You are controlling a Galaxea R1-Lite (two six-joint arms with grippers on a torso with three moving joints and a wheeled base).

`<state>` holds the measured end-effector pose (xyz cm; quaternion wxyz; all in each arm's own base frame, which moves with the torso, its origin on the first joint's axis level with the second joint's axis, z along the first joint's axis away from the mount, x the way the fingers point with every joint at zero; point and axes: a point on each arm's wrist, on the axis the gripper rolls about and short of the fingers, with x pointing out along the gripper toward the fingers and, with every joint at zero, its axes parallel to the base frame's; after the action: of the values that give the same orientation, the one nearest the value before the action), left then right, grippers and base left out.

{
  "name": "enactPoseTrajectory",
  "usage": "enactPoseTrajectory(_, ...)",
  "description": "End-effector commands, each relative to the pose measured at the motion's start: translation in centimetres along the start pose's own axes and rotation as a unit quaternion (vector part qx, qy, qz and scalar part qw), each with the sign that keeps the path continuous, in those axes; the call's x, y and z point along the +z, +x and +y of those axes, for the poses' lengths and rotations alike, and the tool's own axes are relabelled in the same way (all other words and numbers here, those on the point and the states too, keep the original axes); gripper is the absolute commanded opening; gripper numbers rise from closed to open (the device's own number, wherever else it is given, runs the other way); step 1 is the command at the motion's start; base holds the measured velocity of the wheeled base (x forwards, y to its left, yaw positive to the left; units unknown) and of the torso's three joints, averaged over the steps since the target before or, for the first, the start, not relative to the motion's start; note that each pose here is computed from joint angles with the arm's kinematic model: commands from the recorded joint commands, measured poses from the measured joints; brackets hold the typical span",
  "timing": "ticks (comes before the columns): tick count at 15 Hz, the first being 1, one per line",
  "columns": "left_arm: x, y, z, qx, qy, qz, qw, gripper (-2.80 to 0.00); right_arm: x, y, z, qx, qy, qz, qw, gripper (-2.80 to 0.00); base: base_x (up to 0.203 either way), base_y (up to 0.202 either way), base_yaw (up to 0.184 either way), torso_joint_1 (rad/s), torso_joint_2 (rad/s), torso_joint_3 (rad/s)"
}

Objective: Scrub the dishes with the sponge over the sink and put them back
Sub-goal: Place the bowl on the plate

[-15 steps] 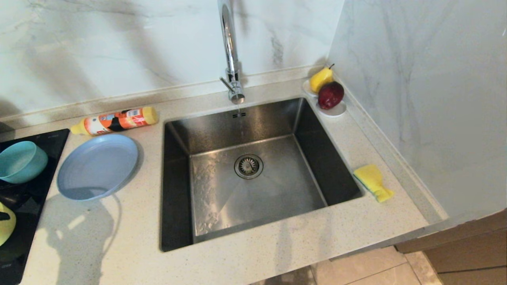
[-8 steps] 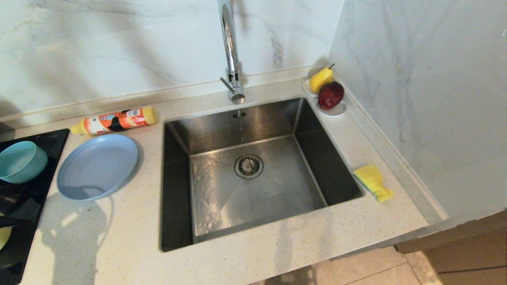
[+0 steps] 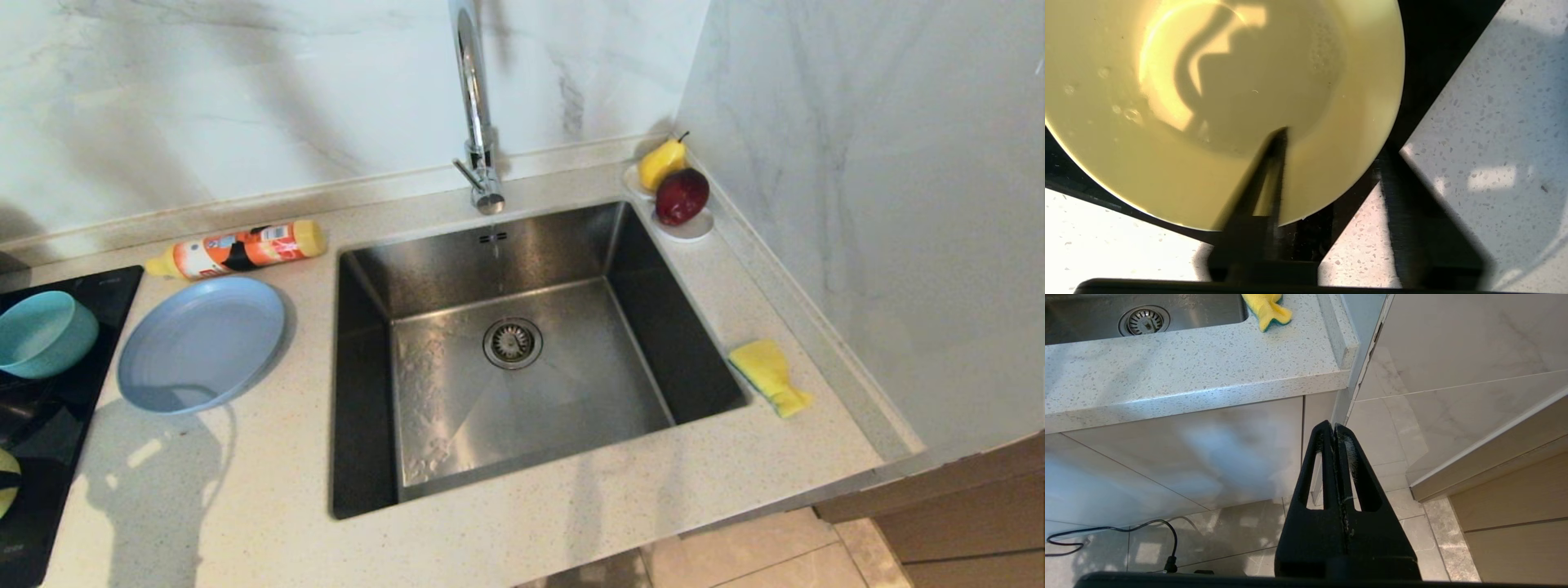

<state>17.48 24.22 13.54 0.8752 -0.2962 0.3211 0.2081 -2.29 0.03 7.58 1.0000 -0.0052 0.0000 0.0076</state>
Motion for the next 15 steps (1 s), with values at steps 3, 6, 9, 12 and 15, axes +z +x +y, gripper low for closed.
enactPoseTrajectory(3,0.3,-1.5,-0.8,-0.001,0.009,-0.020,0.9998,-2.80,0.0,0.0,0.0,0.000,0.000,0.001,1.000,-2.80,0.000,0.000,0.000,0.000,0.00,0.000)
enactPoseTrajectory(6,0.1,-4.0,-2.3,-0.001,0.017,-0.028,0.9994,-2.80,0.0,0.0,0.0,0.000,0.000,0.001,1.000,-2.80,0.000,0.000,0.000,0.000,0.00,0.000)
enactPoseTrajectory(9,-0.8,-7.9,-4.5,-0.002,0.063,-0.051,0.9967,-2.80,0.0,0.0,0.0,0.000,0.000,0.001,1.000,-2.80,0.000,0.000,0.000,0.000,0.00,0.000)
enactPoseTrajectory(12,-2.6,-12.6,-7.3,-0.035,0.109,-0.070,0.9910,-2.80,0.0,0.0,0.0,0.000,0.000,0.001,1.000,-2.80,0.000,0.000,0.000,0.000,0.00,0.000)
enactPoseTrajectory(15,-4.0,-17.1,-10.5,-0.082,0.136,-0.066,0.9851,-2.80,0.0,0.0,0.0,0.000,0.000,0.001,1.000,-2.80,0.000,0.000,0.000,0.000,0.00,0.000)
